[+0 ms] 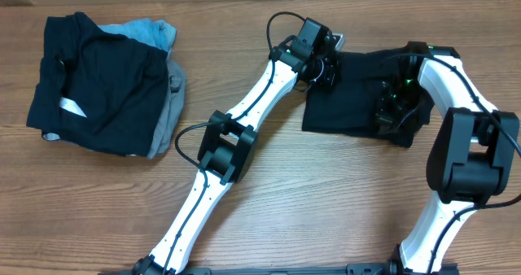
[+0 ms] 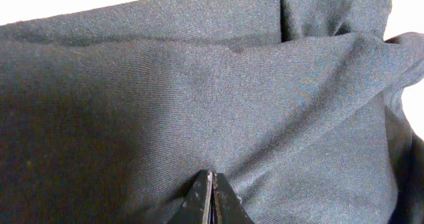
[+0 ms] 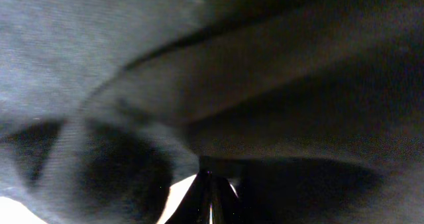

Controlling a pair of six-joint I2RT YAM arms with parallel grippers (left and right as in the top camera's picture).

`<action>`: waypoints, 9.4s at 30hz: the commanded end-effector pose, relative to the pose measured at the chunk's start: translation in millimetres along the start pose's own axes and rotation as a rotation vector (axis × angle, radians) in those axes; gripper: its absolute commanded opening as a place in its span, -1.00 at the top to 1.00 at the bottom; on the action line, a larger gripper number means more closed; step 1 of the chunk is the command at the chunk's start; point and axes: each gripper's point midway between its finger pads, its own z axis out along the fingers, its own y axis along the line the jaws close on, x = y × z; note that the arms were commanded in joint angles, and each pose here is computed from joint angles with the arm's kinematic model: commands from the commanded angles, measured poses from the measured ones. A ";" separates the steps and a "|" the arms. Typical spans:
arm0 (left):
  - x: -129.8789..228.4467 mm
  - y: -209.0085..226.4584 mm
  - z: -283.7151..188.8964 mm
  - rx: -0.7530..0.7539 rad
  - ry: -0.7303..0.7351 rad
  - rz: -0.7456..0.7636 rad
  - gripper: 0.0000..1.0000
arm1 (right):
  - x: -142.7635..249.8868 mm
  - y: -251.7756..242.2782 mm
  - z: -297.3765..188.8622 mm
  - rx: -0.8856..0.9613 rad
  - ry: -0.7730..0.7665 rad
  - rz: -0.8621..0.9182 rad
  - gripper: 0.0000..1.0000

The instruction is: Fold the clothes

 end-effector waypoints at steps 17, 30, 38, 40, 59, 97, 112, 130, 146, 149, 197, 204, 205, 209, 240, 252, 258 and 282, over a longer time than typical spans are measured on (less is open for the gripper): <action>-2.8 60.3 -11.4 -0.171 -0.022 -0.094 0.92 | -22.5 -37.2 12.8 0.139 -0.201 0.070 0.92; 0.0 91.9 -24.8 -0.290 -0.021 -0.161 0.92 | -1.1 -98.8 7.8 0.078 -0.115 0.338 0.92; -30.9 78.7 -43.4 -0.269 -0.102 -0.133 0.92 | -37.5 -42.1 -82.0 -0.214 -0.329 0.098 0.92; -45.9 68.6 -54.2 -0.258 -0.140 -0.115 0.85 | -46.7 -36.1 -106.8 -0.238 -0.408 0.067 0.92; 5.7 65.9 -103.7 -0.120 0.130 -0.302 -1.00 | -84.4 -35.7 -139.0 -0.236 -0.603 0.023 0.92; 64.1 54.1 -37.2 -0.101 0.281 -0.233 -1.00 | -127.0 -98.4 -7.0 -0.013 -0.405 0.323 0.92; 81.7 58.4 -14.8 -0.092 0.300 -0.225 -0.96 | -122.5 9.9 26.1 -0.174 -0.316 0.104 0.92; 22.9 68.7 -46.4 -0.052 0.135 -0.256 0.92 | -133.8 -46.6 -26.2 -0.108 -0.349 0.173 0.92; -183.4 47.5 -472.1 -0.408 -0.923 -0.293 0.92 | -166.6 -54.7 -114.9 -0.202 -0.538 0.190 0.92; -170.1 20.7 -549.2 -0.562 -1.042 -0.240 0.92 | -166.2 -52.2 -115.2 -0.217 -0.536 0.186 0.92; -41.1 191.5 -654.5 -0.656 -0.813 -0.535 0.92 | -129.1 19.3 -105.8 -0.389 -0.341 0.253 0.92; -7.3 184.7 -646.9 -0.658 -0.728 -0.677 0.92 | -134.6 24.7 -110.4 -0.428 -0.358 0.264 0.92; 1.1 182.2 -653.0 -0.695 -0.733 -0.719 0.92 | -135.4 25.0 -110.7 -0.430 -0.360 0.267 0.92; 31.1 168.7 -649.7 -0.718 -0.674 -0.852 0.92 | -137.0 24.8 -111.6 -0.431 -0.368 0.265 0.92; 123.1 168.3 -594.8 -0.787 -0.264 -1.031 0.92 | -134.9 35.5 -112.2 -0.458 -0.357 0.245 0.92; 156.9 181.8 -572.4 -0.800 -0.129 -1.122 -1.00 | -130.0 34.9 -109.8 -0.452 -0.334 0.253 0.92; 163.7 163.8 -611.8 -0.956 -0.219 -1.098 -1.00 | -130.3 34.9 -109.9 -0.452 -0.337 0.249 0.92; 220.0 199.8 -564.1 -1.101 -0.006 -1.167 0.91 | -133.7 35.3 -111.6 -0.455 -0.352 0.244 0.92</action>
